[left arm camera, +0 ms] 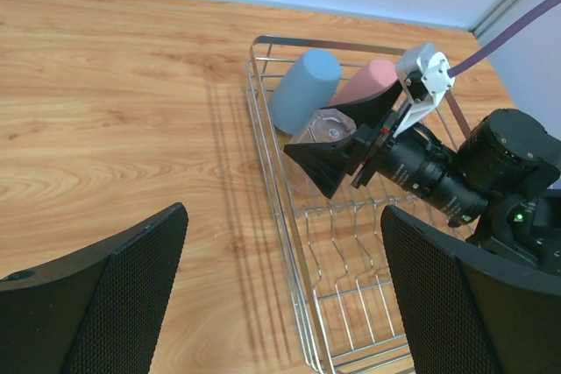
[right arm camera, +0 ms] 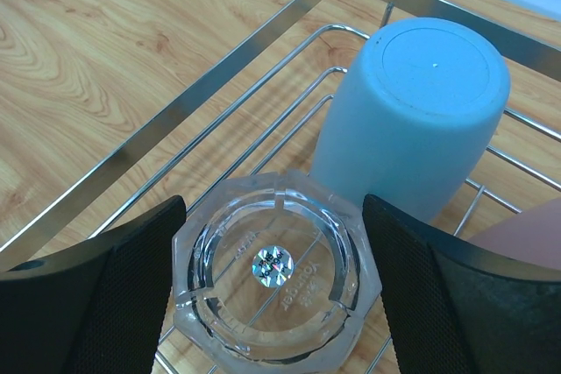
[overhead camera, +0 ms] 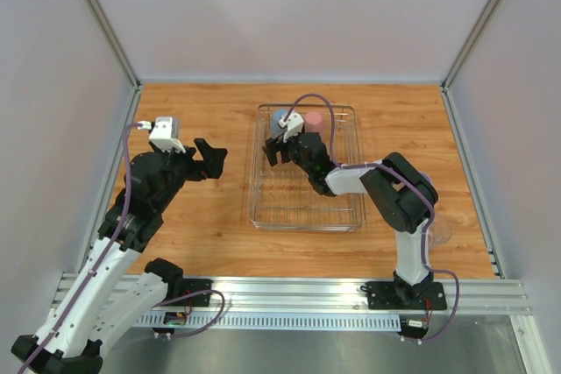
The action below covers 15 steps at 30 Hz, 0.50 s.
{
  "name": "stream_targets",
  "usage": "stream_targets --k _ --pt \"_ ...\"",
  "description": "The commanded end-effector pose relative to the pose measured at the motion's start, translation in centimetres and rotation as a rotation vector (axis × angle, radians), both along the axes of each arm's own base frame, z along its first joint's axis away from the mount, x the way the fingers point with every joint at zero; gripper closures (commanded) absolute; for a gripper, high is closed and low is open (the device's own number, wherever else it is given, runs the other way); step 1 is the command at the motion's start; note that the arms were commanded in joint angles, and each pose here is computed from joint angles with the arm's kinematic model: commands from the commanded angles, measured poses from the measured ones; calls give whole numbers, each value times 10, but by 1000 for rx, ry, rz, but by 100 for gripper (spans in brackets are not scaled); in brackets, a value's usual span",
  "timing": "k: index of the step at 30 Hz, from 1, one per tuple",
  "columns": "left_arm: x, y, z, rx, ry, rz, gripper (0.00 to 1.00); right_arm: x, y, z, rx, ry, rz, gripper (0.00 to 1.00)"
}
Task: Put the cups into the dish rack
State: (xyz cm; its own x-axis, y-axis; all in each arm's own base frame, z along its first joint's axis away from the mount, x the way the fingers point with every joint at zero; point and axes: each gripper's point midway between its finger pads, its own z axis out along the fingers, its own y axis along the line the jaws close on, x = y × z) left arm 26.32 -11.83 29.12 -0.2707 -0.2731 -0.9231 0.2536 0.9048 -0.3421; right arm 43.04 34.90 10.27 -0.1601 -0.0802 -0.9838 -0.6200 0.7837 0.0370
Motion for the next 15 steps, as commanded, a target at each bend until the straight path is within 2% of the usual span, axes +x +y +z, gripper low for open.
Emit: stream_targets --k 1,8,10,12,15 --pt "0 -1 7 -15 -25 -5 0 6 5 41 68 -63 -21 16" --pt "2 -5 10 -27 -38 -20 0 5 1 59 78 -58 -44 14" --pt "2 -5 12 -23 -31 -22 0 3 0 65 64 -29 -51 12" --pt "5 -5 16 -14 -18 -13 0 1 -4 85 71 -11 -66 5" --pt "8 -4 18 -1 14 -1 0 -8 -12 120 90 -17 -73 0"
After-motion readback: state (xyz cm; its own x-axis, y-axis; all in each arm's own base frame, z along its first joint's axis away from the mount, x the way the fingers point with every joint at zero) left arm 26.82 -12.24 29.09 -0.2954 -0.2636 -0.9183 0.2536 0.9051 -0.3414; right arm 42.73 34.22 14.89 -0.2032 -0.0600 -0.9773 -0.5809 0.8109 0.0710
